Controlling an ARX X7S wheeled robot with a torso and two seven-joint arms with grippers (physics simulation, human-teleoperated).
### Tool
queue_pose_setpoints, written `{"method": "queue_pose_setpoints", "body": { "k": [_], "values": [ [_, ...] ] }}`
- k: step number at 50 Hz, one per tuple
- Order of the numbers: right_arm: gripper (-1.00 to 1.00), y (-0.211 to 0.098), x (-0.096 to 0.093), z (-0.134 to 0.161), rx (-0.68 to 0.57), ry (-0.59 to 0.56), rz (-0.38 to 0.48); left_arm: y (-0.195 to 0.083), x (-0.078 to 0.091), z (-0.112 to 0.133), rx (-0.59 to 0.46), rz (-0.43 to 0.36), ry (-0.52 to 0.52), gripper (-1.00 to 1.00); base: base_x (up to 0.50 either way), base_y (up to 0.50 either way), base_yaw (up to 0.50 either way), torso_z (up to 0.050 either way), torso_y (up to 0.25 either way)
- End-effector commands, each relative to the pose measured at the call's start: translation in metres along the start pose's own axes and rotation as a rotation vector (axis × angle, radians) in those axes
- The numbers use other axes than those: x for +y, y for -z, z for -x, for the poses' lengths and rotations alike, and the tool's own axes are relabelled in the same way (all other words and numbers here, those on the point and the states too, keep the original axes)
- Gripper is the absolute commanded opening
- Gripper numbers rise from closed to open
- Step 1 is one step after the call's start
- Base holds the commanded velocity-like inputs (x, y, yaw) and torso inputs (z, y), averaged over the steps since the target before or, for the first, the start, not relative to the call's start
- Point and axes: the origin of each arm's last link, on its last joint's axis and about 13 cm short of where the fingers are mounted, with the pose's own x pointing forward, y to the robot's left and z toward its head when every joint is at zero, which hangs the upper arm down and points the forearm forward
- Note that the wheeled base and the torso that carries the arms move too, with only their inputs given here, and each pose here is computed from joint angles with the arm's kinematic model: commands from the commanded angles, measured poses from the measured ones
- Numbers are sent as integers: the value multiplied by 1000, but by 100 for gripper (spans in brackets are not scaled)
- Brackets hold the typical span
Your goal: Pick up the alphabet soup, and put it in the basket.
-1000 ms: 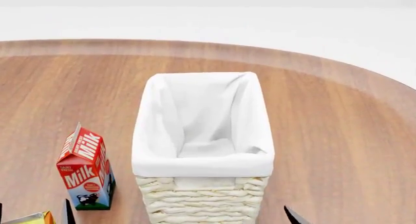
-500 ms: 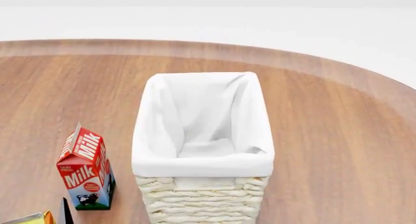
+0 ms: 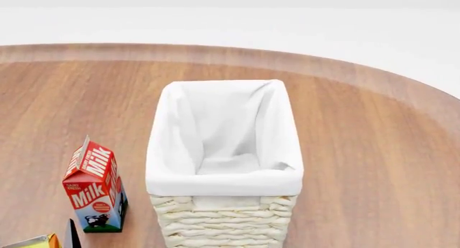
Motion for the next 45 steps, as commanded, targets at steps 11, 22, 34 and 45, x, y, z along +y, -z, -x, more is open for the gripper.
{"method": "queue_pose_setpoints", "body": {
  "k": [11,22,34,45],
  "values": [
    [100,0,9,1,5,-94,16,1,0,0,0,-3,3,100,0,0,0,0,0],
    [100,-1,18,3,20,-158,43,0,0,1,-2,-5,3,100,0,0,0,0,0],
    [100,1,27,2,39,-251,67,0,-1,1,-2,-7,4,100,0,0,0,0,0],
    [100,11,25,0,60,-245,47,0,-1,1,-3,-7,5,100,0,0,0,0,0]
  ]
}}
